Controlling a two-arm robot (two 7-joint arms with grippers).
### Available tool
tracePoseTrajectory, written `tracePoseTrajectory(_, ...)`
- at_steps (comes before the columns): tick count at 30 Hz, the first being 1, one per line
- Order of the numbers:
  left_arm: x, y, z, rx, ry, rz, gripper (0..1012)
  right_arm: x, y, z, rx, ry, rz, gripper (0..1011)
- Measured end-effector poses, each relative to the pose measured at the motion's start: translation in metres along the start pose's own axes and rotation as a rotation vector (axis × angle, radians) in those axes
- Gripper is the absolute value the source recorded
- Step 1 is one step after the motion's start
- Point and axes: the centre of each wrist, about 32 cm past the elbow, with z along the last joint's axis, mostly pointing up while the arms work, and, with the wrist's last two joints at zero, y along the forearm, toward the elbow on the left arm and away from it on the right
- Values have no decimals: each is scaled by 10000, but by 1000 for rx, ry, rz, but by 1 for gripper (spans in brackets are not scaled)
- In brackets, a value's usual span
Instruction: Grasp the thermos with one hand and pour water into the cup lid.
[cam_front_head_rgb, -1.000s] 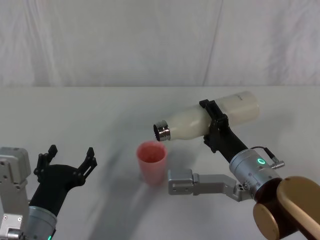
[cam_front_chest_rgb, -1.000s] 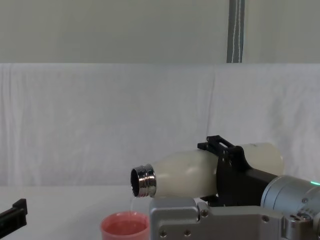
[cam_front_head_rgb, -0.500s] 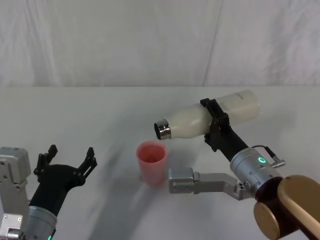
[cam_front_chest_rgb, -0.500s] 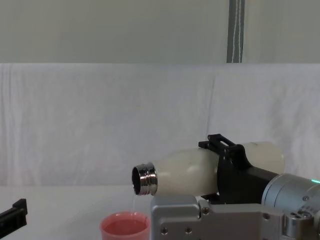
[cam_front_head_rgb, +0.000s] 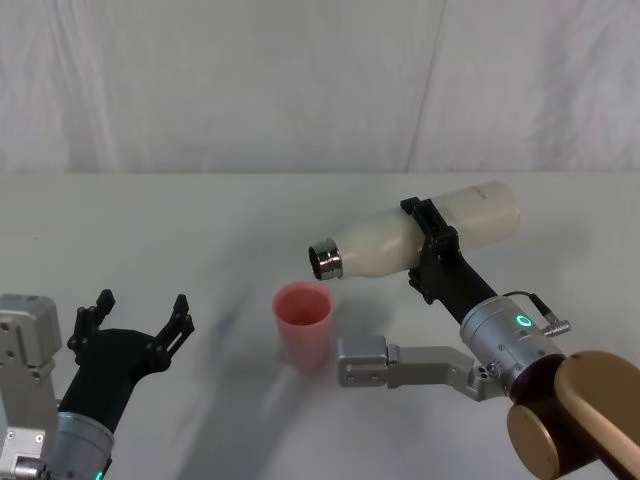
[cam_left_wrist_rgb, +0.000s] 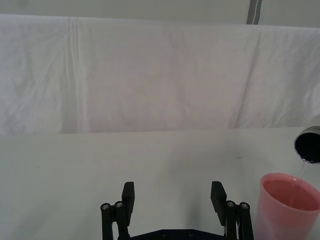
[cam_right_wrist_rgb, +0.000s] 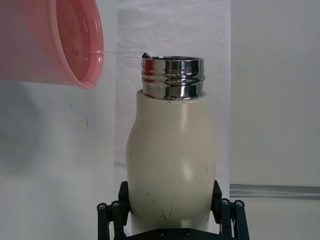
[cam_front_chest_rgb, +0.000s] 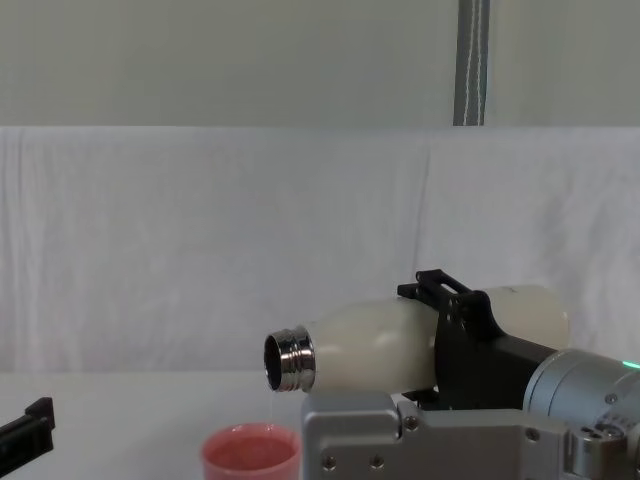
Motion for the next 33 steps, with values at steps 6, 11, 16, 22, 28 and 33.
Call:
tracePoseTrajectory(6,0,0,0,0,0,0,1001,-6,0,0,0,2,2,951)
tracePoseTrajectory(11,0,0,0,0,0,0,1001,-12,-1,4,2,9,1,951)
tracePoseTrajectory(16,0,0,0,0,0,0,1001,-20,-7,-1,0,54,-3,951)
tracePoseTrajectory(22,0,0,0,0,0,0,1001,-10,-22,-9,-3,122,-9,951)
tracePoseTrajectory(28,0,0,0,0,0,0,1001,24,-45,-8,1,174,-19,951)
tracePoseTrajectory(33,0,0,0,0,0,0,1001,64,-65,-7,15,203,-35,951)
